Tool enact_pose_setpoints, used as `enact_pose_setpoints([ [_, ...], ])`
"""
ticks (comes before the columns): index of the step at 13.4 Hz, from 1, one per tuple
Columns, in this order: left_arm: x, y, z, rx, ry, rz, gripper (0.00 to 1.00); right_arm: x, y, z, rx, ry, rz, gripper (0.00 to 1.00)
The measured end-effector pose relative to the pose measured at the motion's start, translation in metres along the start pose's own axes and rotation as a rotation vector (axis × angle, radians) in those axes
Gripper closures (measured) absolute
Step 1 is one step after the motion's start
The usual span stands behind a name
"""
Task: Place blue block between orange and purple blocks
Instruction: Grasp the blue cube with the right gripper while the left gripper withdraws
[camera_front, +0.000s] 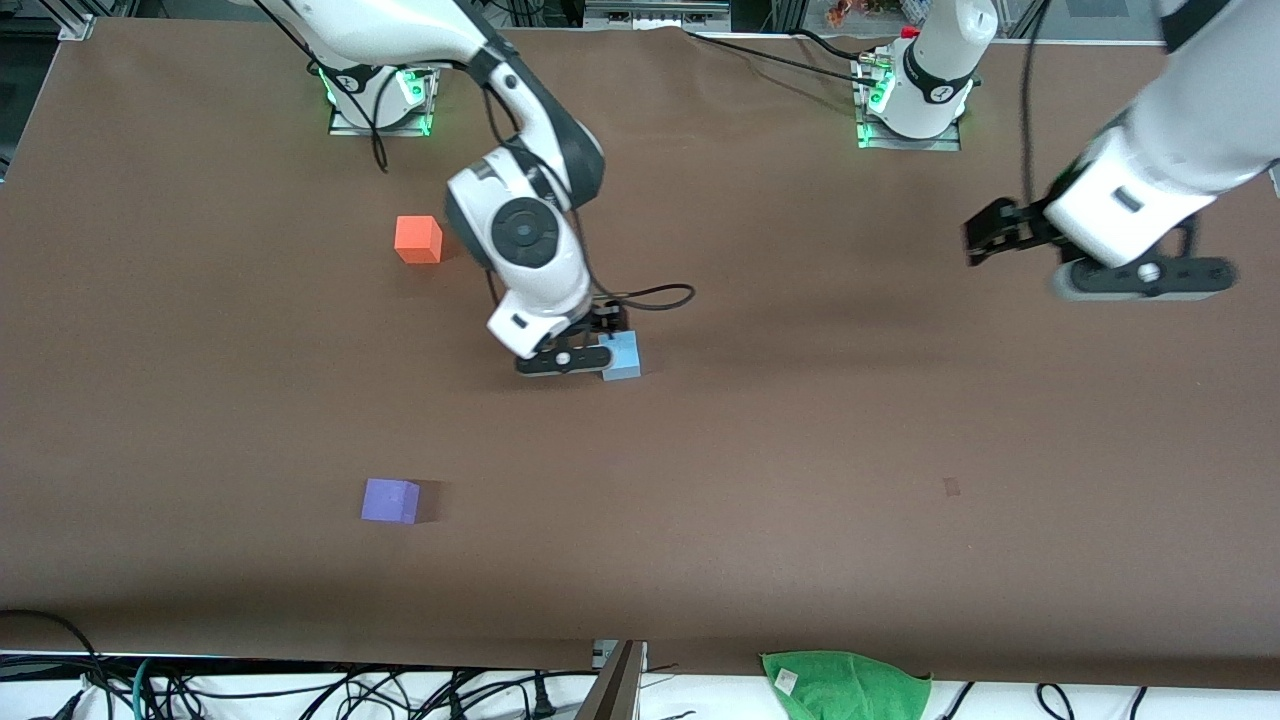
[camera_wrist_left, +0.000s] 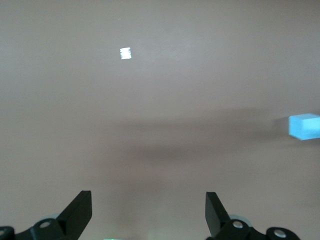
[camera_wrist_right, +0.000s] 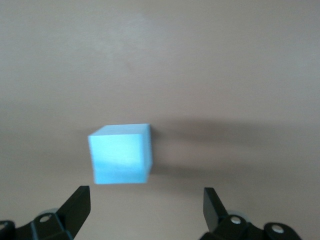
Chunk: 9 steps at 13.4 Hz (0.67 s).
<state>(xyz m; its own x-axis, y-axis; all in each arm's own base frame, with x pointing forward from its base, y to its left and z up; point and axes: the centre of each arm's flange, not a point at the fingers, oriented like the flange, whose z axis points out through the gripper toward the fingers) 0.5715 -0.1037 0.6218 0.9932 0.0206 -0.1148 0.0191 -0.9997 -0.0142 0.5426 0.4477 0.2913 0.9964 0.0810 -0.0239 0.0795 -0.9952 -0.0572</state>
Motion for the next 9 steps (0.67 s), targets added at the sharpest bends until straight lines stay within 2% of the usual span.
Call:
enact_pose_setpoints([
  [4,-0.005,-0.08,0.035,-0.014,0.007,0.009,0.0,-0.005,-0.02,0.035,0.028,0.038,-0.019,0.0],
  [7,-0.005,-0.085,0.04,-0.019,0.003,0.014,0.0,-0.011,-0.034,0.059,0.043,0.068,-0.045,0.0],
  [9,-0.006,-0.08,0.039,-0.018,0.006,0.023,0.0,-0.014,-0.038,0.073,0.031,0.079,-0.068,0.0],
])
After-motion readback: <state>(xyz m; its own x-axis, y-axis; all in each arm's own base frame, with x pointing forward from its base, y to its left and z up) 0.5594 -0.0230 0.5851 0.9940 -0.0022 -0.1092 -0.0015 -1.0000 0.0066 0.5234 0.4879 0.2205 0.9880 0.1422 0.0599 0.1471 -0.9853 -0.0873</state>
